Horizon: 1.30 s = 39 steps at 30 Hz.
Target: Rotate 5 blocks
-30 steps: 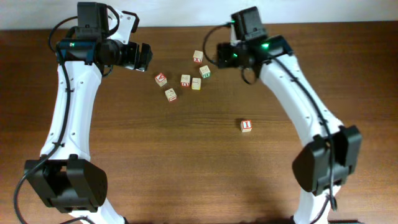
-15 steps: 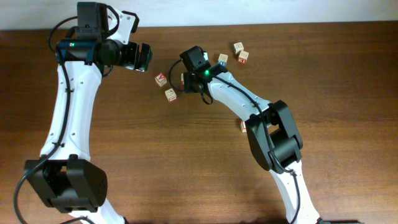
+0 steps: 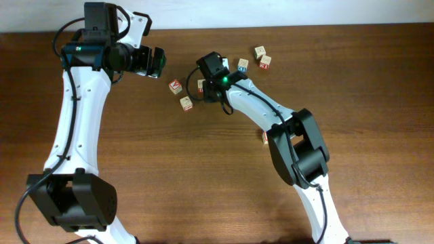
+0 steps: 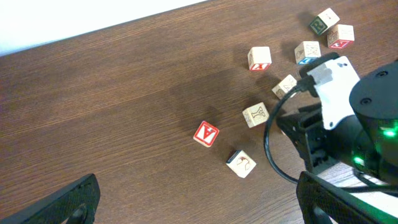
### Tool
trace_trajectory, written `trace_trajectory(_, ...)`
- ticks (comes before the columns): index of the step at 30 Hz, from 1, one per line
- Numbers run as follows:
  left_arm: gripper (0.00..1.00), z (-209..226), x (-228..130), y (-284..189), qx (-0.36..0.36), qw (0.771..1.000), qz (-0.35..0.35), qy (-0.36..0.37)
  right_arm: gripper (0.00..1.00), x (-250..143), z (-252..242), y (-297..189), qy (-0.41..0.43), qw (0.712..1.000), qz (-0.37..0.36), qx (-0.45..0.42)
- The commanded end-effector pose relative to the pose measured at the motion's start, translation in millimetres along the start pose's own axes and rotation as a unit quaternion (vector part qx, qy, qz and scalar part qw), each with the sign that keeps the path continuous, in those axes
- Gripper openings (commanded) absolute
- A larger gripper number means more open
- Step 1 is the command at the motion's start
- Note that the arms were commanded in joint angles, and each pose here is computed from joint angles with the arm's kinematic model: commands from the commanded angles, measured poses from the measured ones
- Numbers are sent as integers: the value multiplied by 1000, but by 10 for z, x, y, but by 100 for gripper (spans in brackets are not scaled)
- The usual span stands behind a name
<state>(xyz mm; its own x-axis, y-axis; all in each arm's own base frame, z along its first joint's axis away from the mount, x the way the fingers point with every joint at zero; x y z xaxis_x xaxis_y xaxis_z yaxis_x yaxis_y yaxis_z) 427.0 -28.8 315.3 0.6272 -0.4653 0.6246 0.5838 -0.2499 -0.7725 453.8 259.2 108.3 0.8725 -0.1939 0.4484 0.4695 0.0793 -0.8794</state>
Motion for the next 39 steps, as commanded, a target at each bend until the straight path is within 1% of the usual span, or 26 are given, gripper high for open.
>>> trace_trajectory(1,99,8,38,-6,2,1000,-5,6,27,263,-5,-879,8,999,-35,20)
trace_trajectory(2,99,8,38,-6,2,1000,-5,6,28,262,-36,-1026,7,999,-29,18)
trace_trajectory(3,99,8,38,-6,2,1000,-5,6,27,233,-115,-1288,4,1000,-13,8)
trace_trajectory(4,99,8,38,-6,1,1000,-5,6,27,163,-205,-1454,-2,1000,12,-10)
trace_trajectory(5,99,8,38,-6,1,1000,-5,6,27,31,-319,-1519,-5,997,58,-43)
trace_trajectory(7,99,8,38,-6,2,1000,-5,6,26,-173,-457,-1422,-19,988,121,-92)
trace_trajectory(10,99,8,38,-6,2,1000,-5,6,27,-484,-639,-1107,-1,978,164,-129)
trace_trajectory(13,99,8,38,-6,2,1000,-5,6,27,-697,-759,-830,35,973,210,-94)
trace_trajectory(14,99,8,38,-6,2,1000,-5,6,28,-745,-849,-751,49,970,220,-95)
trace_trajectory(17,99,8,38,-6,2,1000,-5,7,28,-745,-1028,-663,76,964,237,-92)
trace_trajectory(19,99,8,38,-6,2,1000,-5,6,28,-747,-1046,-641,81,964,239,-86)
trace_trajectory(20,99,8,38,-6,1,1000,-5,6,36,-748,-1042,-641,81,964,238,-86)
trace_trajectory(21,99,8,38,-6,2,1000,-5,6,42,-751,-1037,-642,80,964,239,-86)
trace_trajectory(24,99,8,38,-6,2,1000,-5,6,43,-751,-1037,-642,80,964,239,-86)
trace_trajectory(25,99,8,38,-6,2,1000,-5,6,43,-746,-1033,-641,80,964,237,-84)
trace_trajectory(26,99,8,38,-6,1,1000,-5,6,46,-695,-1006,-661,71,967,231,-77)
trace_trajectory(27,99,8,38,-6,2,1000,-5,6,47,-581,-943,-711,54,973,216,-60)
trace_trajectory(29,99,8,38,-6,1,1000,-5,6,52,-217,-735,-913,24,986,163,-12)
trace_trajectory(30,99,8,38,-6,2,1000,-5,6,56,6,-614,-1043,16,993,119,15)
trace_trajectory(31,99,8,38,-6,2,1000,-5,6,56,197,-507,-1139,6,996,74,44)
trace_trajectory(32,99,8,38,-6,1,1000,-5,6,57,339,-419,-1177,-10,997,32,72)
trace_trajectory(33,99,8,38,-6,1,1000,-5,6,60,476,-346,-1160,-30,995,-21,90)
trace_trajectory(34,99,8,38,-6,2,1000,-5,7,61,556,-305,-1095,-44,993,-54,94)
trace_trajectory(36,99,6,38,-5,1,1000,-5,7,63,650,-213,-843,-65,987,-96,109)
trace_trajectory(39,99,8,38,-6,2,1000,-5,6,63,513,-214,-272,-95,988,-77,94)
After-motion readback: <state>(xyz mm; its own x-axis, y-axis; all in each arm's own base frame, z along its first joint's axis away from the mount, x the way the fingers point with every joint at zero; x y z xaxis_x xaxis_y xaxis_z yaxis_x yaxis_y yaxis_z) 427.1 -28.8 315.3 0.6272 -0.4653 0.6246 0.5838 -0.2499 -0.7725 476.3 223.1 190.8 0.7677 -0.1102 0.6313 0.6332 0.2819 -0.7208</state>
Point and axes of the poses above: each gripper's point midway between its finger pads, its own y axis out along the fingers, its own z axis along the line the jaws close on, x = y × z, the point moved 10 cm from there along -y, back along the fingers, and after that the axes turned 15 degrees about y, right-handed, at the moved point
